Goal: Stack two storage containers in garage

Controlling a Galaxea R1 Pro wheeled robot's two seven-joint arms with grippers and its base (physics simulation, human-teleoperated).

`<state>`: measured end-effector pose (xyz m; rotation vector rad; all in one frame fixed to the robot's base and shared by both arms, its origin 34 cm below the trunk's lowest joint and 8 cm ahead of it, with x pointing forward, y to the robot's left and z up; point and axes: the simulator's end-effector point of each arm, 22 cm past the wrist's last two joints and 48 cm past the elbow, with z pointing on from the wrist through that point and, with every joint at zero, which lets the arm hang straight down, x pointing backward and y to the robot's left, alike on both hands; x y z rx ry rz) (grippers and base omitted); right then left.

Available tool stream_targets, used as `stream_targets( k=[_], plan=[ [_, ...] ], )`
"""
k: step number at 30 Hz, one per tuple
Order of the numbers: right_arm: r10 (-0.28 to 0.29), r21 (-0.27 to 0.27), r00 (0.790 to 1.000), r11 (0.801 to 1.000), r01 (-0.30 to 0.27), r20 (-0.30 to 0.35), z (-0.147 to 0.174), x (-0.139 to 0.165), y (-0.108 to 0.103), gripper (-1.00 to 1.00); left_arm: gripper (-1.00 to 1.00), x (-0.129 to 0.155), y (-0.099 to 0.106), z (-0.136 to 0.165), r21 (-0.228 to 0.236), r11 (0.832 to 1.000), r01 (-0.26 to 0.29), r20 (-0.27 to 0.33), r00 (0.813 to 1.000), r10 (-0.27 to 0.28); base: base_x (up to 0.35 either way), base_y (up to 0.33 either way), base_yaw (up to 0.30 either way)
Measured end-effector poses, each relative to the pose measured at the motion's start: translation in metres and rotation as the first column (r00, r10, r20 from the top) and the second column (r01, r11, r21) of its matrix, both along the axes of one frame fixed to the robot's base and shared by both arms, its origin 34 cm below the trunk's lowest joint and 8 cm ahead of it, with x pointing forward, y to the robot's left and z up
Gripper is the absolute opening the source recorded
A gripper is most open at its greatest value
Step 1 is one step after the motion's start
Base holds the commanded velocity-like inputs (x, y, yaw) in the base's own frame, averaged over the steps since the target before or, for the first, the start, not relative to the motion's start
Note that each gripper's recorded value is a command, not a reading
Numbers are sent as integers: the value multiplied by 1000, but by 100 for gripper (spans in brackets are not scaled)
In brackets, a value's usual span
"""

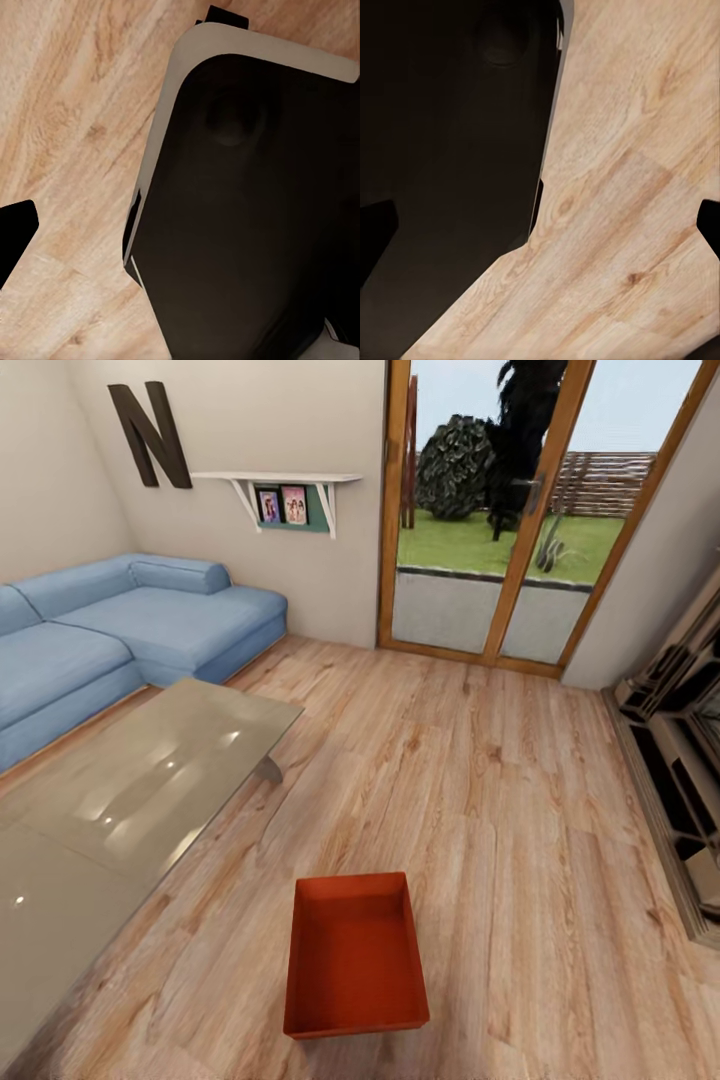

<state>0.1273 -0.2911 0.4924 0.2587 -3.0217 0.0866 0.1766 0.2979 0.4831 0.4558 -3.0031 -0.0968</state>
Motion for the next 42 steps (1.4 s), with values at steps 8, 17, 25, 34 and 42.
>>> stream_targets(
  k=[8,17,25,34,42],
  plan=[
    [1,0,1000,1000,-1,-13,0,-5,0,100,100,-3,-2,-1,-2,1000,-3,-7,1000,3,0,0,0],
    [6,2,1000,1000,-6,-27,0,-11,0,100,100,-7,-2,-1,-2,1000,1,-19,1000,-1,0,0,0],
    [4,1,999,1000,-4,-39,1,-15,0,100,100,-13,-2,-2,-2,1000,2,-32,999,-2,0,0,0],
    [3,1,999,1000,-3,-53,1,-21,0,100,100,-18,-2,-2,-2,1000,1,-46,999,-2,0,0,0],
    [2,-1,998,1000,-2,-66,2,-26,-1,100,100,-23,-2,-2,-3,1000,4,-58,998,-4,0,0,0]
  ],
)
